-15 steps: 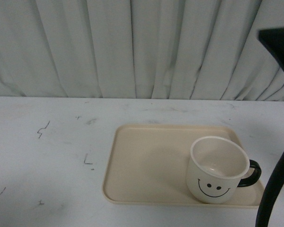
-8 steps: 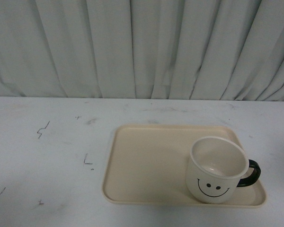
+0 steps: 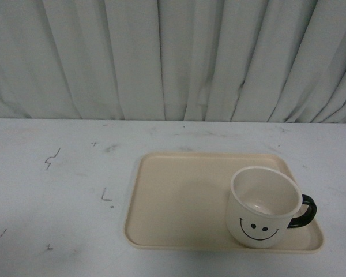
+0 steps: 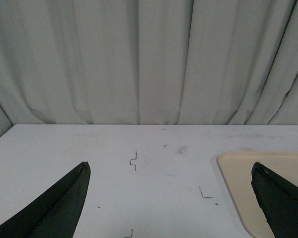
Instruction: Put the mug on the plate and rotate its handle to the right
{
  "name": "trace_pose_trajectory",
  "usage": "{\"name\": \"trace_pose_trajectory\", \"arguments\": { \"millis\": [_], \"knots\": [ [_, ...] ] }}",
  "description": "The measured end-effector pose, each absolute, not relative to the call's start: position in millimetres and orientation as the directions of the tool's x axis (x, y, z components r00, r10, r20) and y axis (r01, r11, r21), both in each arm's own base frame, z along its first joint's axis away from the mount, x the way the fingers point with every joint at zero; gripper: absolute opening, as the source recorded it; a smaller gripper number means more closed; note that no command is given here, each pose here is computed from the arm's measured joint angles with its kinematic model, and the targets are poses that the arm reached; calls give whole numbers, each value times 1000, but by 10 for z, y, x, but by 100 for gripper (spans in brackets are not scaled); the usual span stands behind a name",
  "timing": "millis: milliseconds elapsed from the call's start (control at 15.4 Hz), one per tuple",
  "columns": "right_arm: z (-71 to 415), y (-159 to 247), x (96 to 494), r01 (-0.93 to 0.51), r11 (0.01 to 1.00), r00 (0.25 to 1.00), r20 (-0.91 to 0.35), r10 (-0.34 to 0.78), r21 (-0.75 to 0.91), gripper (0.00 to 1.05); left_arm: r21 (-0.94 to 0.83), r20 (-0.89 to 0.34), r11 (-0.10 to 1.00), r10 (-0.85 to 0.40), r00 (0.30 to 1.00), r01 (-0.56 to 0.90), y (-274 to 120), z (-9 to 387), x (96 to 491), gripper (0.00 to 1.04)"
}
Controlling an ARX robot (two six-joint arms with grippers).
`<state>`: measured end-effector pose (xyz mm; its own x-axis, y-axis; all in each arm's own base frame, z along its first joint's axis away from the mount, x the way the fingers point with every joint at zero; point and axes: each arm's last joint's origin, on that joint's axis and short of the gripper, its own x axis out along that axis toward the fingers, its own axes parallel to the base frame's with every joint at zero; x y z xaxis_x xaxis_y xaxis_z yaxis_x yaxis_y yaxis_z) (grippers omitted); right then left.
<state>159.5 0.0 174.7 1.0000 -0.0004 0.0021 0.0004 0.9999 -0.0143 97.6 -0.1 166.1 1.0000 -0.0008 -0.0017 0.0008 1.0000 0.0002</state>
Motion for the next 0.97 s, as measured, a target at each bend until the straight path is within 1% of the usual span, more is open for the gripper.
{"name": "trace_pose_trajectory", "arguments": {
  "millis": [65,194,389,972],
  "knots": [
    [1704,0,1559,1,1000,1000,29,0,-14,2,0,-2,1000,-1,1000,1,-1,1660,976,98],
    [1586,0,1487,0,1000,999,-39,0,-14,2,0,-2,1000,0,1000,0,-1,1661,976,98],
    [1660,0,1385,0,1000,1000,2,0,-14,2,1,-1,1000,-1,1000,1,-1,1661,976,98],
    [1706,0,1154,1,1000,1000,14,0,-14,2,0,-2,1000,-1,1000,1,-1,1661,976,98]
  ]
}}
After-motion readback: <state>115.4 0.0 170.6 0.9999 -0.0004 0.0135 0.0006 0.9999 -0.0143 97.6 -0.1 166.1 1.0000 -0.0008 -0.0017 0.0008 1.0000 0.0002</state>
